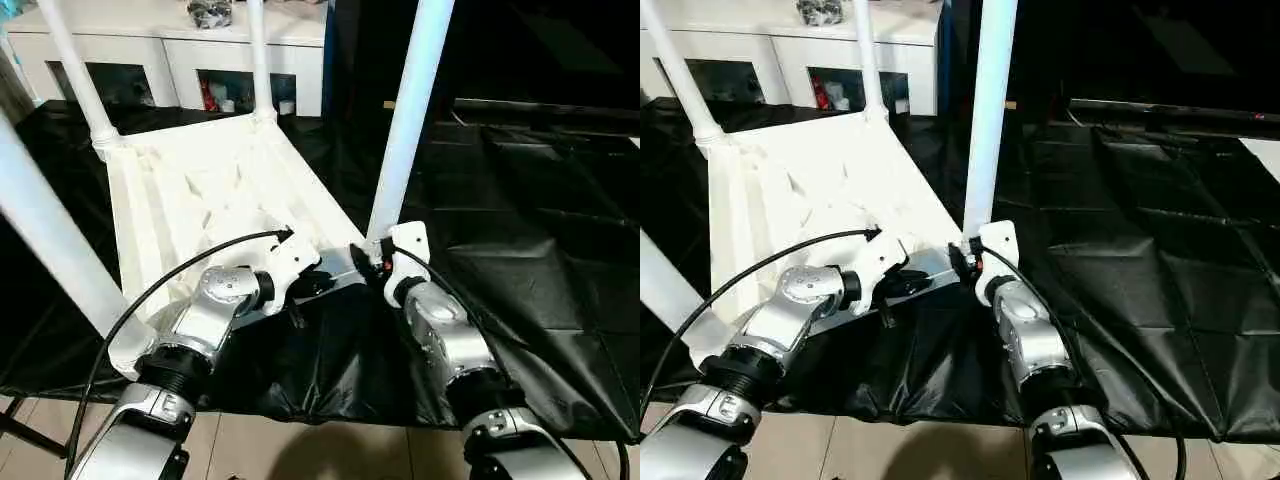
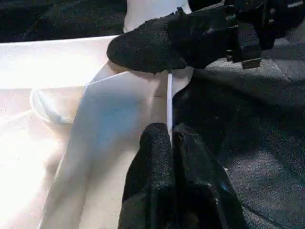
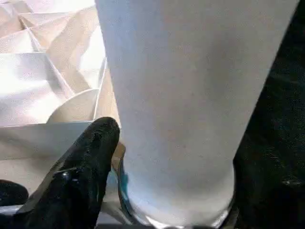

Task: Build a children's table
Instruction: Rotate leg to tighten

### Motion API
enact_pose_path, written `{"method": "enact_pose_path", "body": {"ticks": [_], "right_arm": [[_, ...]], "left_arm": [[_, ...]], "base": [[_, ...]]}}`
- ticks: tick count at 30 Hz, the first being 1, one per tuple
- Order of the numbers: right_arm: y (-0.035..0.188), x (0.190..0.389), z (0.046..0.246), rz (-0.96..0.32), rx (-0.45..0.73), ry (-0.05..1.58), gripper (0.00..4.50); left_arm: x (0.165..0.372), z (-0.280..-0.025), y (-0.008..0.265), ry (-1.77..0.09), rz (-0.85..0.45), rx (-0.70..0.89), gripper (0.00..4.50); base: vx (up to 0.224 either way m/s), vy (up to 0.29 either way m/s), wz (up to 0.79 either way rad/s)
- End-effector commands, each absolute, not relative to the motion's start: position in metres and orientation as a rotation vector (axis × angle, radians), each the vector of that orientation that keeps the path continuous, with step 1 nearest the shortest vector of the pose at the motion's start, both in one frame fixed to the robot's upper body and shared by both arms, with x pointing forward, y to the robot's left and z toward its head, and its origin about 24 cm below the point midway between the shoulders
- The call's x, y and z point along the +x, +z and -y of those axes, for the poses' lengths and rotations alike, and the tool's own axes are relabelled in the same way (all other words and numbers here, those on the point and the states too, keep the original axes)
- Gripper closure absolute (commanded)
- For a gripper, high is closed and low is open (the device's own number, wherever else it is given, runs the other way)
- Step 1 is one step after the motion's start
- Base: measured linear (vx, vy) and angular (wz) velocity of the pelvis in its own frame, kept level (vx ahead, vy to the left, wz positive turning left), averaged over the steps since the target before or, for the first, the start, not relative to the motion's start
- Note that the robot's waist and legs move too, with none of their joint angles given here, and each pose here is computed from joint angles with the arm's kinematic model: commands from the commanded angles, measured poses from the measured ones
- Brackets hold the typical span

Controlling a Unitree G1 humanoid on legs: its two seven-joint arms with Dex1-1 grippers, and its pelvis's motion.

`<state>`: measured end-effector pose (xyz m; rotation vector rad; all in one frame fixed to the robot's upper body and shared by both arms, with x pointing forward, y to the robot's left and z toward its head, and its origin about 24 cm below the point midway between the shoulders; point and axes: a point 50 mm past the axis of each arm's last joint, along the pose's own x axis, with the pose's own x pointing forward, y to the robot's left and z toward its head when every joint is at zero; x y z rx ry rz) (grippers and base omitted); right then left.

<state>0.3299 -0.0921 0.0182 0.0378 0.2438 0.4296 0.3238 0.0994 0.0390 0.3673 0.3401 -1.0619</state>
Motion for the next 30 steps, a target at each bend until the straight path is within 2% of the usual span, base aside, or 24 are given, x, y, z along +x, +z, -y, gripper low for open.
{"method": "enact_pose_path", "body": {"ticks": [1, 3, 4, 12, 21, 30], "right_arm": [[0.007, 0.310, 0.054, -0.299, 0.020, 0.723, 0.66], [0.007, 0.309, 0.058, -0.295, 0.008, 0.749, 0.59], [0.008, 0.306, 0.068, -0.290, -0.021, 0.811, 0.59], [0.015, 0.291, 0.103, -0.284, -0.120, 1.070, 0.59], [0.025, 0.269, 0.124, -0.334, -0.145, 1.349, 0.59], [0.028, 0.260, 0.130, -0.367, -0.120, 1.440, 1.40]], "left_arm": [[0.310, -0.066, 0.047, -1.287, -0.253, 0.370, 4.50], [0.309, -0.070, 0.047, -1.300, -0.255, 0.370, 4.50], [0.307, -0.077, 0.046, -1.333, -0.264, 0.372, 4.50], [0.302, -0.097, 0.049, -1.455, -0.298, 0.370, 4.50], [0.298, -0.110, 0.052, -1.576, -0.341, 0.371, 4.50], [0.296, -0.114, 0.055, -1.629, -0.359, 0.362, 4.50]], "base": [[0.000, 0.000, 0.00], [0.000, 0.000, 0.00], [0.000, 0.000, 0.00], [0.000, 0.000, 0.00], [0.000, 0.000, 0.00], [0.000, 0.000, 0.00]]}}
